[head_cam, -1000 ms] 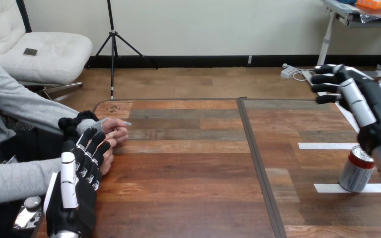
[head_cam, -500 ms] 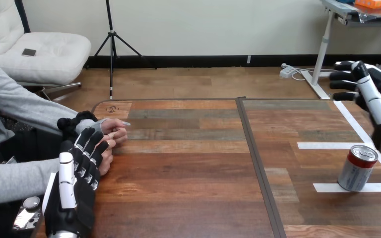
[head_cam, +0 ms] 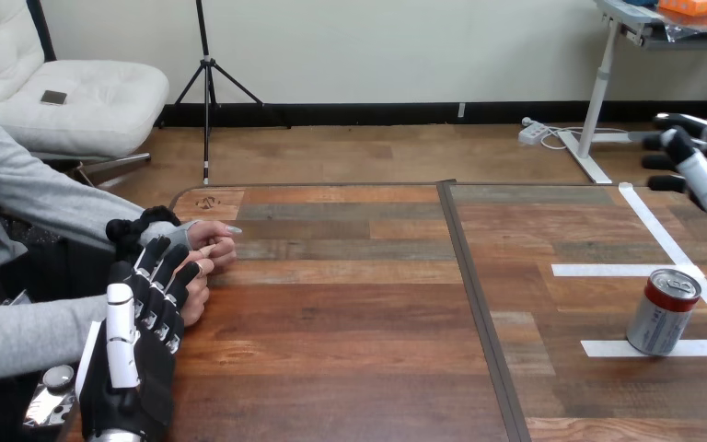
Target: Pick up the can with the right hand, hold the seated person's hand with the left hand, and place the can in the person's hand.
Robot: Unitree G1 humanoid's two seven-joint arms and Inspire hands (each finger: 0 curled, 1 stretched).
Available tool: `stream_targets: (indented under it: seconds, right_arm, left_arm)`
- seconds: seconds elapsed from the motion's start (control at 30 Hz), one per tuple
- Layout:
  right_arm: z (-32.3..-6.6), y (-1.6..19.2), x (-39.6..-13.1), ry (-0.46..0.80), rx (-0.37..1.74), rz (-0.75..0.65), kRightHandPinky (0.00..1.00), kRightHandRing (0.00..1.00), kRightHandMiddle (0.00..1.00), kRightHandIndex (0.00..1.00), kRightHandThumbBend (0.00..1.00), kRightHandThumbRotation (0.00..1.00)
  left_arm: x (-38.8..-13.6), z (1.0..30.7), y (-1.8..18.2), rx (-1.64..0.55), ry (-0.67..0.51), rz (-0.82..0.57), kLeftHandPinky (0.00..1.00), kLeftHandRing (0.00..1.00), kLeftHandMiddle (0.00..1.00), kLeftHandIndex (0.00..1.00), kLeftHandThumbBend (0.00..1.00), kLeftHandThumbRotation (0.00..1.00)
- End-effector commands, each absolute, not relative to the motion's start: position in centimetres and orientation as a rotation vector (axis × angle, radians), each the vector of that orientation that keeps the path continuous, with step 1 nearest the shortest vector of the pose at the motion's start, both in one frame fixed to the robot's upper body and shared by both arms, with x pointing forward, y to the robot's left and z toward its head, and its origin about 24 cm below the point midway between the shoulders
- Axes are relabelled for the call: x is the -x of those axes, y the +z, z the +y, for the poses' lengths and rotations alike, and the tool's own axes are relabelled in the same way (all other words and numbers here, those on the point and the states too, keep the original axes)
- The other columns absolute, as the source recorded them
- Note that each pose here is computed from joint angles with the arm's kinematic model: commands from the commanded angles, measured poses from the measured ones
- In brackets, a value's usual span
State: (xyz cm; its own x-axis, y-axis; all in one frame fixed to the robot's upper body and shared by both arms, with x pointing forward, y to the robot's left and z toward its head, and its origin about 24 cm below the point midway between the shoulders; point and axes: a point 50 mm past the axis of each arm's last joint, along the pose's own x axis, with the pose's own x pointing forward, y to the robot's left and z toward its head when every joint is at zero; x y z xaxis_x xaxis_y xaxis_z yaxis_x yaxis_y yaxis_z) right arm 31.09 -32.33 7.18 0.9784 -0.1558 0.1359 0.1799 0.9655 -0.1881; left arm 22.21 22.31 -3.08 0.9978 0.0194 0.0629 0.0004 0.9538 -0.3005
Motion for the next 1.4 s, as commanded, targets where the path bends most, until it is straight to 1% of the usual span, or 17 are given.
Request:
stream_targets:
  seconds: [0.0,0.2,0.57,0.7,0.9,1.2,1.37]
  right_arm:
    - [-32.8,10.2,-32.6,-0.215,0.203,-0.202,0.70,0.78,0.75,0.78,0.99,0.64]
    - [-33.1,9.9,-32.6,-0.249,0.220,-0.172,0.73,0.80,0.77,0.80,1.00,0.64]
    - [-33.4,9.4,-32.5,-0.281,0.239,-0.138,0.79,0.83,0.80,0.82,1.00,0.56]
    - [-33.5,9.2,-32.4,-0.294,0.253,-0.119,0.78,0.82,0.80,0.82,1.00,0.54]
    - [-33.6,8.8,-32.4,-0.303,0.239,-0.089,0.77,0.85,0.83,0.84,1.00,0.49]
    - [-33.7,8.0,-32.3,-0.314,0.253,-0.031,0.79,0.86,0.84,0.86,1.00,0.49]
    - [-33.6,7.6,-32.1,-0.303,0.233,-0.022,0.79,0.86,0.85,0.86,1.00,0.47]
  left_arm:
    - [-23.9,22.0,-1.3,0.287,-0.028,-0.142,1.00,0.93,0.92,0.93,0.59,1.00]
    - [-23.9,22.0,-1.3,0.283,-0.031,-0.143,1.00,0.92,0.92,0.92,0.58,1.00]
    - [-23.9,22.0,-1.2,0.278,-0.032,-0.145,1.00,0.91,0.91,0.91,0.57,1.00]
    - [-24.0,22.1,-1.2,0.268,-0.029,-0.145,1.00,0.91,0.91,0.91,0.58,1.00]
    - [-24.0,22.1,-1.2,0.269,-0.031,-0.145,1.00,0.91,0.91,0.90,0.58,1.00]
    - [-24.0,22.0,-1.3,0.285,-0.036,-0.146,1.00,0.93,0.92,0.91,0.57,1.00]
    - [-24.0,22.0,-1.3,0.282,-0.035,-0.145,1.00,0.93,0.92,0.91,0.57,1.00]
